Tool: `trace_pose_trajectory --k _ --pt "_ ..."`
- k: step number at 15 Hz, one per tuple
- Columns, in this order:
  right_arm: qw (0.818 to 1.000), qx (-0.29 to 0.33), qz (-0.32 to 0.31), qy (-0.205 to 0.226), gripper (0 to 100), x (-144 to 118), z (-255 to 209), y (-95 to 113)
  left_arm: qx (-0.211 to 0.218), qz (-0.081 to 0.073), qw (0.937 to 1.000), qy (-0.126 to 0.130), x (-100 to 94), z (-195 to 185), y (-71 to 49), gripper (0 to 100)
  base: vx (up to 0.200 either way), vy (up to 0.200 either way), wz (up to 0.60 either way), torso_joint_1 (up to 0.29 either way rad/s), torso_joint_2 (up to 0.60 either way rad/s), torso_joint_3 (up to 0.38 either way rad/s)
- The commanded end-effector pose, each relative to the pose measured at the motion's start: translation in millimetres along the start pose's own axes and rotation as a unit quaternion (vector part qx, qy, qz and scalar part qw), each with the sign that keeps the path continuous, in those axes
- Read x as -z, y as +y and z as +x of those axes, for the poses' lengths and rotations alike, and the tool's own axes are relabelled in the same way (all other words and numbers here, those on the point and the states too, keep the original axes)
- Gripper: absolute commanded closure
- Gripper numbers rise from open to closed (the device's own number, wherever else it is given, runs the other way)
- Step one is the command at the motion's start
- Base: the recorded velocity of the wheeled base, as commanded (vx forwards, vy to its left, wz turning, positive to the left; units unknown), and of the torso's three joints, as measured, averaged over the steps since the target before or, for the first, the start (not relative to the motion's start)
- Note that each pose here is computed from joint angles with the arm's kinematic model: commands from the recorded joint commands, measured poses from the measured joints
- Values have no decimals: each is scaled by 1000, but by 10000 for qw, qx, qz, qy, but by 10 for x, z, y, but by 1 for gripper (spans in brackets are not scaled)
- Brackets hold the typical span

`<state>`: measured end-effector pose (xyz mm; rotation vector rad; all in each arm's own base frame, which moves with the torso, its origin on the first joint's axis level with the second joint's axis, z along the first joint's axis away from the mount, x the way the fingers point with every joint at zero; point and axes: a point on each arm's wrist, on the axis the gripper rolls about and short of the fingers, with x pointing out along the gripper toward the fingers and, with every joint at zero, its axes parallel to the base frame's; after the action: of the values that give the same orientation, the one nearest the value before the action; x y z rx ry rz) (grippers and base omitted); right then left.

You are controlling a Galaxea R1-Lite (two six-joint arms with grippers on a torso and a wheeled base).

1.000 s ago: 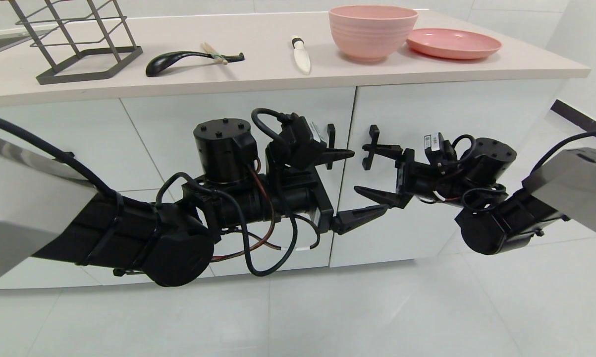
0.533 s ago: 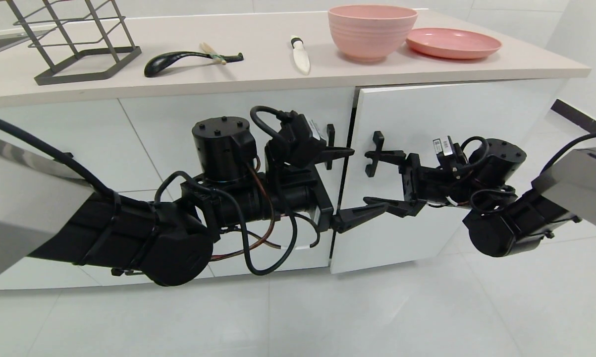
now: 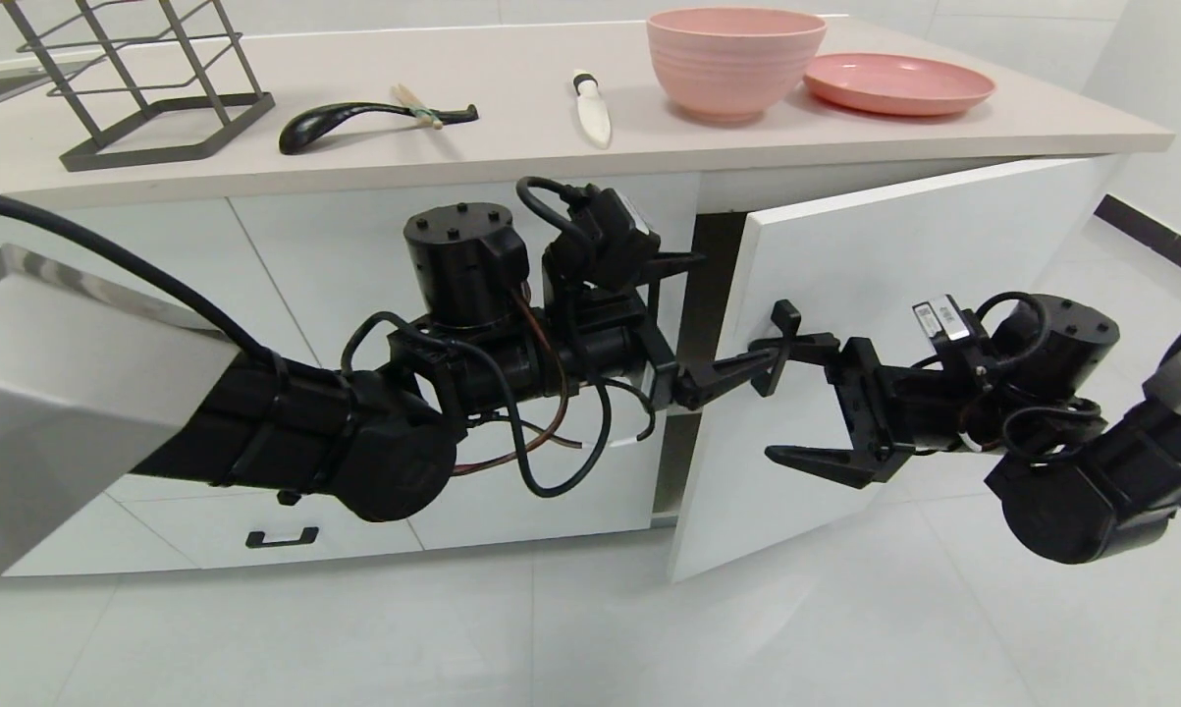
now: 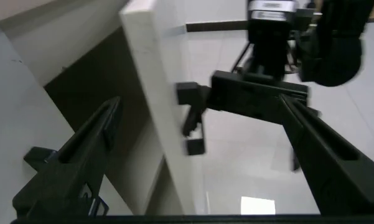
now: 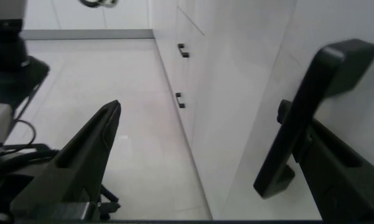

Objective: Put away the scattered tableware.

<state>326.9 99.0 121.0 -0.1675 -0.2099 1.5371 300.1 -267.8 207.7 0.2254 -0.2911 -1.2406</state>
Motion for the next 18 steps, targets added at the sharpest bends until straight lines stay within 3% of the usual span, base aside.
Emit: trace_pose_trajectory --k 1,5,9,14,18 --pt "9999 -44 -130 -38 0 -93 3 36 -50 -60 10000 -42 95 182 8 0 0 0 0 0 0 0" --pt "9999 -66 -152 -48 0 -113 11 45 84 -89 9998 -132 118 308 -33 0 0 0 0 0 0 0" --pt "10000 -40 -49 -11 0 -12 6 17 496 -97 9982 -330 73 480 -332 0 0 0 0 0 0 0" --pt "9997 170 131 88 0 179 -118 -78 472 -86 9982 -358 52 473 -329 0 0 0 0 0 0 0" --pt "9987 484 100 157 0 189 -335 -141 513 -94 9980 -351 66 491 -363 0 0 0 0 0 0 0"
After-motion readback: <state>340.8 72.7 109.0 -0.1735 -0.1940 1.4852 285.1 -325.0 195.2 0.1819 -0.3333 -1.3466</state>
